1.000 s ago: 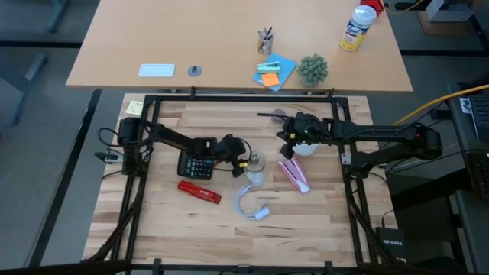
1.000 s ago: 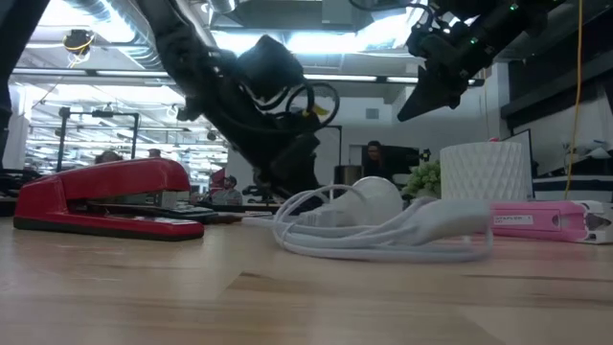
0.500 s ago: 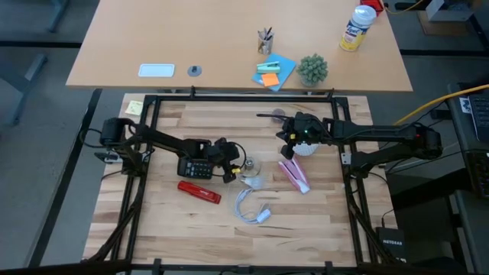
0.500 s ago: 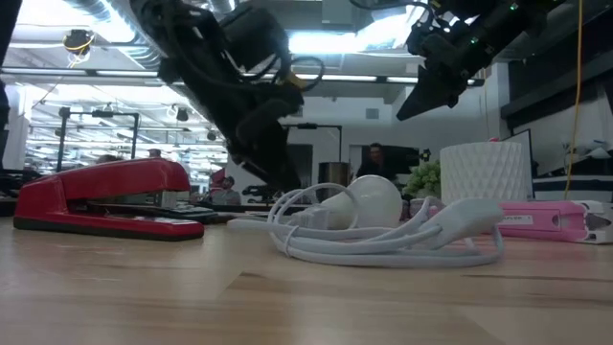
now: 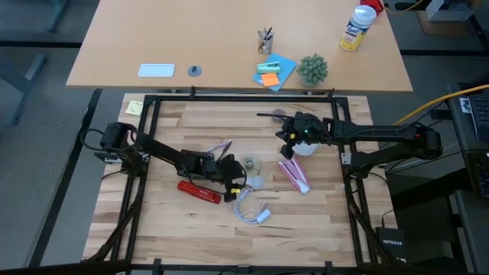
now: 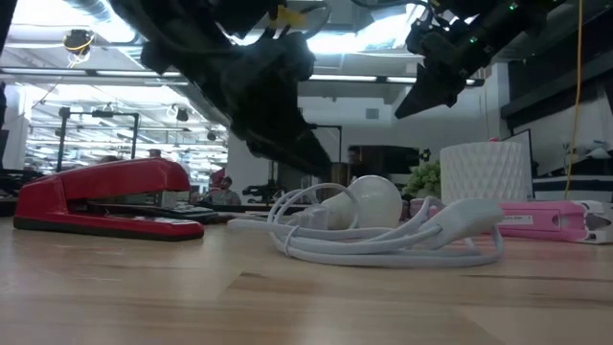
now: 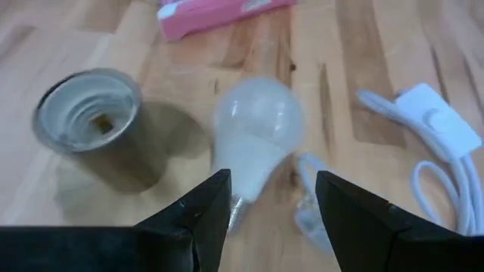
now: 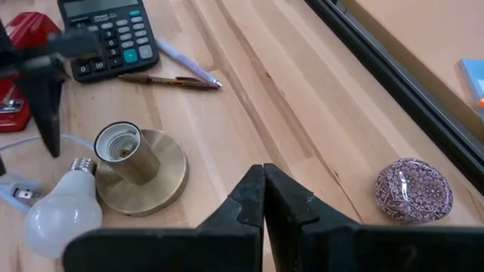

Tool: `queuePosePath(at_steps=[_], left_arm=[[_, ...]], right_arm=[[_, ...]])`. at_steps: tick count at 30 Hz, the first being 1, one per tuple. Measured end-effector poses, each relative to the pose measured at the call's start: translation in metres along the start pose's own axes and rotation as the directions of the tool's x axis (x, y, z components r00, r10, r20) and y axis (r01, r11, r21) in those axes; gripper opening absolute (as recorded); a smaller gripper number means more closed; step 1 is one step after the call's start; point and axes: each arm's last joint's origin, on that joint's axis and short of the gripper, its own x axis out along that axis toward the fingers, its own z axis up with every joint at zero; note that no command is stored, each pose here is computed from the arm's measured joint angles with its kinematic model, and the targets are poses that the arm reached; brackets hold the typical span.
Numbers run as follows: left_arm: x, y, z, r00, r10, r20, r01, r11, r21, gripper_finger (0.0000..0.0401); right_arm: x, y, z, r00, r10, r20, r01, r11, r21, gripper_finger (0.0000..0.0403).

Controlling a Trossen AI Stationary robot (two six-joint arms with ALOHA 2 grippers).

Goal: Screw lightbulb
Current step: Insert the white lightbulb into the golden lamp

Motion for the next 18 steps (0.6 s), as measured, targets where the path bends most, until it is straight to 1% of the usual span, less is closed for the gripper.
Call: queuePosePath(at_steps=[2, 5, 10, 12, 15, 18], left_arm=[[0.006, 0.000, -0.003, 1.000, 0.008, 0.000, -0.008, 1.000, 0.002, 0.0186], [0.014, 0.003, -0.009, 0.998, 0.060, -0.014, -0.060, 0.998, 0.003, 0.0186], [0.021, 0.012, -0.013, 0.996, 0.087, -0.027, -0.087, 0.996, -0.010, 0.0186], [0.022, 0.015, -0.013, 0.996, 0.085, -0.034, -0.085, 0.996, -0.014, 0.0186], [0.024, 0.016, -0.014, 0.998, 0.039, -0.039, -0.039, 0.999, -0.023, 0.0186], [0.029, 0.015, -0.016, 0.999, 0.019, -0.039, -0.020, 1.000, -0.020, 0.0186]], right_arm=[[0.000, 0.000, 0.000, 1.000, 0.000, 0.003, 0.000, 1.000, 0.000, 0.0008], [0.000, 0.000, 0.000, 1.000, 0.004, 0.002, -0.004, 1.000, 0.000, 0.0008], [0.000, 0.001, 0.000, 0.999, 0.046, 0.001, -0.046, 0.999, 0.000, 0.0008], [0.000, 0.002, 0.001, 0.999, 0.051, 0.002, -0.051, 0.999, 0.000, 0.0008], [0.000, 0.002, 0.001, 0.999, 0.051, 0.002, -0.051, 0.999, 0.001, 0.0008], [0.000, 0.002, 0.001, 0.999, 0.051, 0.004, -0.051, 0.999, 0.001, 0.0008]])
